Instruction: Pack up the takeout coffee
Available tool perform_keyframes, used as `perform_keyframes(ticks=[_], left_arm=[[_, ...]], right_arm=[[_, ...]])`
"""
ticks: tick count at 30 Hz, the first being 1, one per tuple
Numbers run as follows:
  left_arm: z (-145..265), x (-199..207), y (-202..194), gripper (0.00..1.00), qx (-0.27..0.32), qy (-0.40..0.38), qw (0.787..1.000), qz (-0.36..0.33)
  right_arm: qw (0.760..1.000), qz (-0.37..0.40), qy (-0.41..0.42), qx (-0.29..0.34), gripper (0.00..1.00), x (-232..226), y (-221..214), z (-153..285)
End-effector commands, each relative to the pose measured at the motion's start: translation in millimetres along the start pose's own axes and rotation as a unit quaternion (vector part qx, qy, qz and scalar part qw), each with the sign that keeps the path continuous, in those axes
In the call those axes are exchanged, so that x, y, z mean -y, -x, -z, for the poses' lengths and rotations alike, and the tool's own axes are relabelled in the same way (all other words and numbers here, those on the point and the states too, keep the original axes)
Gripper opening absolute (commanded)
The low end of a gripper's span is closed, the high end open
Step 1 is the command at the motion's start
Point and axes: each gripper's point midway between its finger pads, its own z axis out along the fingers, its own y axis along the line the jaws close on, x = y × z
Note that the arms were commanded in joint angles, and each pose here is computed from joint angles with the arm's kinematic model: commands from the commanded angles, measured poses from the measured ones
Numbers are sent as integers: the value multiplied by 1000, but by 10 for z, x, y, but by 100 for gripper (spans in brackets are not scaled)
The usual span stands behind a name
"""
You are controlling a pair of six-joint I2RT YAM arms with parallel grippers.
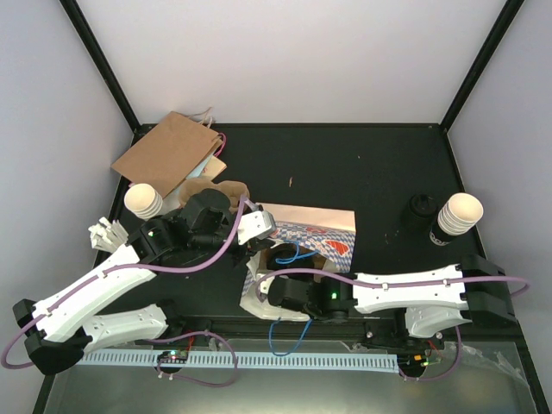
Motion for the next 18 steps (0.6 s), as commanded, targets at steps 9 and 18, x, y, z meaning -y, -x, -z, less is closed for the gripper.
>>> perform_keyframes(ticks=[9,18], left_arm=[[80,113,155,2,20,-27,999,8],[35,9,153,2,7,-3,1000,23]], right_arm=[[1000,-6,3,-13,60,-64,-44,-162],[1000,-16,3,-25,59,62,-9,-26]])
